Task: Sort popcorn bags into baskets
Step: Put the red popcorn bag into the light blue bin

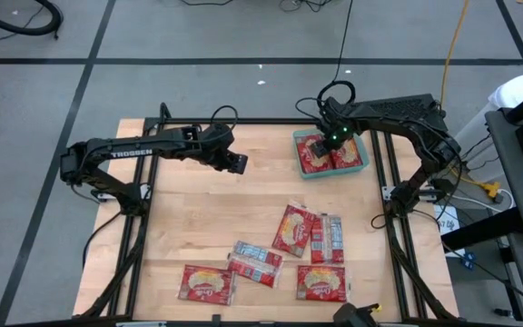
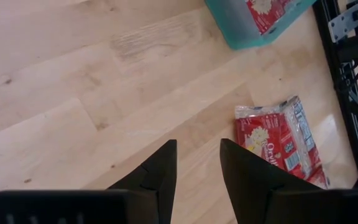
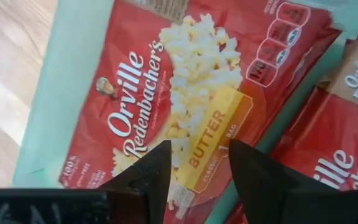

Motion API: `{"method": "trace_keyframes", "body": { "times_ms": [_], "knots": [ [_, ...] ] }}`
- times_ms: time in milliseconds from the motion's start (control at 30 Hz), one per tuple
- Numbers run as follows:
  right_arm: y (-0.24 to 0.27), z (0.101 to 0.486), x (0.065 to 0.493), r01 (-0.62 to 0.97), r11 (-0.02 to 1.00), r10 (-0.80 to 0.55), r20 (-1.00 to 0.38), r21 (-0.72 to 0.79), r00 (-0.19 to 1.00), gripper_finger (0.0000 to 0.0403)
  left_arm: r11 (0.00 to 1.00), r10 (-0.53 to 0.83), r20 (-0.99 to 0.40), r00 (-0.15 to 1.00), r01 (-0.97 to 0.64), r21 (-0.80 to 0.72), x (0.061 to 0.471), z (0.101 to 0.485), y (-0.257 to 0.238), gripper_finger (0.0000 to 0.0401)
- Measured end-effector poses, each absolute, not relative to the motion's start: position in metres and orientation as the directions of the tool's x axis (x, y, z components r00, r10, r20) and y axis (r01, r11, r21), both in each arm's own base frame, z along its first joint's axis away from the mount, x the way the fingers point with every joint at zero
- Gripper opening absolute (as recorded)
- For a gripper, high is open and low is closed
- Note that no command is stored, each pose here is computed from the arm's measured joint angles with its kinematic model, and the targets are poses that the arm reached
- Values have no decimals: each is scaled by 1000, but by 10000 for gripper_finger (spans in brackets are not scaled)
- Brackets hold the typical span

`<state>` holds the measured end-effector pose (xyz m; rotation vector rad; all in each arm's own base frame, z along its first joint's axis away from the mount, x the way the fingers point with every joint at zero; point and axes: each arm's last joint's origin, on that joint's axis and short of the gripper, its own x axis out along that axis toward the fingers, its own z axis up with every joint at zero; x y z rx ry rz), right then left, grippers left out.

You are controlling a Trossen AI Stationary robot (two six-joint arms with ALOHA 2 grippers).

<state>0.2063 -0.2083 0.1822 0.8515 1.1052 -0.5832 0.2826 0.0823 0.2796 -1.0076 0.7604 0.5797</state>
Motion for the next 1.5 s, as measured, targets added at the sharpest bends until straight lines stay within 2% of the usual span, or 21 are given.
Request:
{"method": "trace_keyframes", "body": {
  "times_ms": [167, 267, 400, 500, 633, 733, 833, 1033, 1133, 1267, 1367, 1500],
  "knots": [
    [-207, 201, 201, 786, 542, -75, -914, 298, 398, 151, 460, 86, -786, 612, -724, -514, 283, 280, 82, 124],
    [-203, 223, 198, 772, 541, -140, -869, 334, 474, 151, 501, 85, -787, 611, -709, -497, 283, 280, 82, 124],
    [-190, 254, 194, 668, 543, -99, -751, 509, 653, 150, 530, 62, -823, 565, -717, -452, 278, 276, 81, 124],
    [-173, 277, 191, 612, 475, -65, -669, 632, 740, 150, 571, 34, -860, 510, -716, -402, 272, 272, 79, 124],
    [-148, 300, 189, 616, 435, -132, -630, 657, 765, 150, 671, -88, -885, 457, -629, -391, 270, 265, 76, 124],
    [-131, 311, 189, 638, 416, -201, -619, 648, 759, 150, 704, -199, -888, 415, -569, -424, 268, 259, 73, 124],
    [-115, 317, 192, 647, 393, -234, -609, 653, 757, 151, 733, -240, -906, 350, -546, -405, 262, 257, 70, 124],
    [-84, 317, 207, 636, 388, -209, -609, 667, 765, 151, 787, -291, -920, 264, -481, -387, 256, 255, 59, 124],
    [-72, 309, 213, 626, 384, -188, -606, 679, 773, 151, 799, -337, -906, 256, -432, -419, 257, 255, 50, 124],
    [-64, 299, 218, 603, 330, -160, -586, 726, 794, 151, 791, -367, -893, 260, -418, -447, 261, 256, 37, 126],
    [-61, 302, 223, 539, 353, -157, -520, 765, 840, 151, 785, -383, -891, 242, -423, -452, 264, 256, 21, 145],
    [-61, 304, 225, 499, 396, -149, -483, 771, 863, 151, 776, -400, -899, 181, -455, -437, 270, 248, -4, 201]
  ]
}}
